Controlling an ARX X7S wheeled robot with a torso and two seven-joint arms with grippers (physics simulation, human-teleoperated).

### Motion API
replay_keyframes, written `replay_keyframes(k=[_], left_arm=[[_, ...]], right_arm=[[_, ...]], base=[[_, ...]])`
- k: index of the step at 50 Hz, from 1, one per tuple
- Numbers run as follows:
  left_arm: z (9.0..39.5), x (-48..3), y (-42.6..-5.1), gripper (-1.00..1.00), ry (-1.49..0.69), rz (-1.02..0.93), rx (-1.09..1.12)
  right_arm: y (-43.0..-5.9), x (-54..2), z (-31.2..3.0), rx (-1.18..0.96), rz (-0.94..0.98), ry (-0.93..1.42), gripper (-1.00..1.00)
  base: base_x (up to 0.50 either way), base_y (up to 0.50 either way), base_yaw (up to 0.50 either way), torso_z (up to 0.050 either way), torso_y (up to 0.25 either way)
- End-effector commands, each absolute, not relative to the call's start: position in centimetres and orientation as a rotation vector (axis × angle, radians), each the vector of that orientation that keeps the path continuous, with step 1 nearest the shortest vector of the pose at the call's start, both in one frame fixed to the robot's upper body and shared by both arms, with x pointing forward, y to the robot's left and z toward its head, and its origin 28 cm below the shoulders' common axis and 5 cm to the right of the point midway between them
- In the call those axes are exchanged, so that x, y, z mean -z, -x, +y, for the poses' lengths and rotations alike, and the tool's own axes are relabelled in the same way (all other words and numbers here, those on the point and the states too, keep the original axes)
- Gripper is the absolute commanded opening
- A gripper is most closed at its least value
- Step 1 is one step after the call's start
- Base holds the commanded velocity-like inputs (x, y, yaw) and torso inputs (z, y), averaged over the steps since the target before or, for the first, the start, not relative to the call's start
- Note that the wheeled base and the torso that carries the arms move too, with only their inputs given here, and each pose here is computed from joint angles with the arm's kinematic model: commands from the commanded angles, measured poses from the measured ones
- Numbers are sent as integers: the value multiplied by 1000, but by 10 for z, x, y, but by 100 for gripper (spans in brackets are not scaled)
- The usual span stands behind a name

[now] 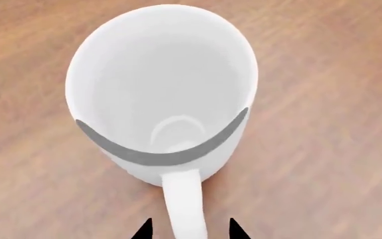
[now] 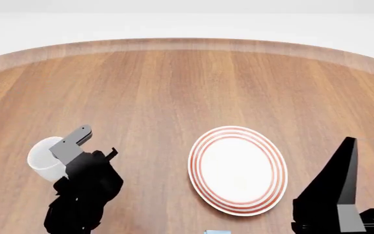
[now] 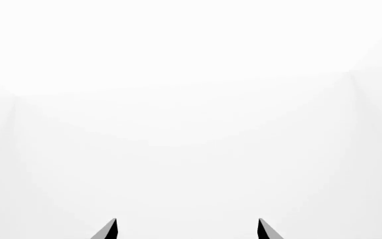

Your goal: Pick up the white mug and put it on the plate, and put the chocolate pudding to the right of the plate.

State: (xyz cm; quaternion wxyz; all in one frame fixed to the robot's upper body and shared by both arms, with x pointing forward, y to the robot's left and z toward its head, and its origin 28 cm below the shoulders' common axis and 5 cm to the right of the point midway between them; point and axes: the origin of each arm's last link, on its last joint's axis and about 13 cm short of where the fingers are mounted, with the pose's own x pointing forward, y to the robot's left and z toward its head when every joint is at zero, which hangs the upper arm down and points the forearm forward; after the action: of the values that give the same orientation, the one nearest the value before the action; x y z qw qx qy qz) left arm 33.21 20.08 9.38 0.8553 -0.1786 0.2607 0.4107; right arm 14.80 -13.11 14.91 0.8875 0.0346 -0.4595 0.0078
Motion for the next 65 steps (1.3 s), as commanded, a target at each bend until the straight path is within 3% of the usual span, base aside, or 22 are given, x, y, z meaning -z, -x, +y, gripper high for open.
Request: replay_keyframes(k=[1, 25, 29, 39, 43, 49, 65], left_arm=[[198, -94, -333, -100, 413, 541, -842], [199, -92, -331, -100, 400, 529, -832], [199, -106, -330, -100, 317, 409, -795], [180, -195, -300, -100, -26, 41, -333], [172, -215, -285, -100, -99, -21, -198], [164, -226, -268, -100, -218, -41, 102], [160, -255, -254, -100, -369, 26, 500]], right_arm=[[-149, -149, -132, -12, -962, -43, 100], [-149, -147, -131, -17, -949, -39, 100], [-149, -147, -131, -17, -948, -39, 100], [-148, -148, -131, -17, -951, -37, 100], [-148, -148, -131, -19, -953, -37, 100], [-148, -149, -131, -16, -953, -37, 100], [-147, -149, -131, -22, -953, -36, 100]], base=[[0, 0, 0, 0, 0], [0, 0, 0, 0, 0], [0, 0, 0, 0, 0], [0, 0, 0, 0, 0], [0, 0, 0, 0, 0], [0, 0, 0, 0, 0], [0, 0, 0, 0, 0]])
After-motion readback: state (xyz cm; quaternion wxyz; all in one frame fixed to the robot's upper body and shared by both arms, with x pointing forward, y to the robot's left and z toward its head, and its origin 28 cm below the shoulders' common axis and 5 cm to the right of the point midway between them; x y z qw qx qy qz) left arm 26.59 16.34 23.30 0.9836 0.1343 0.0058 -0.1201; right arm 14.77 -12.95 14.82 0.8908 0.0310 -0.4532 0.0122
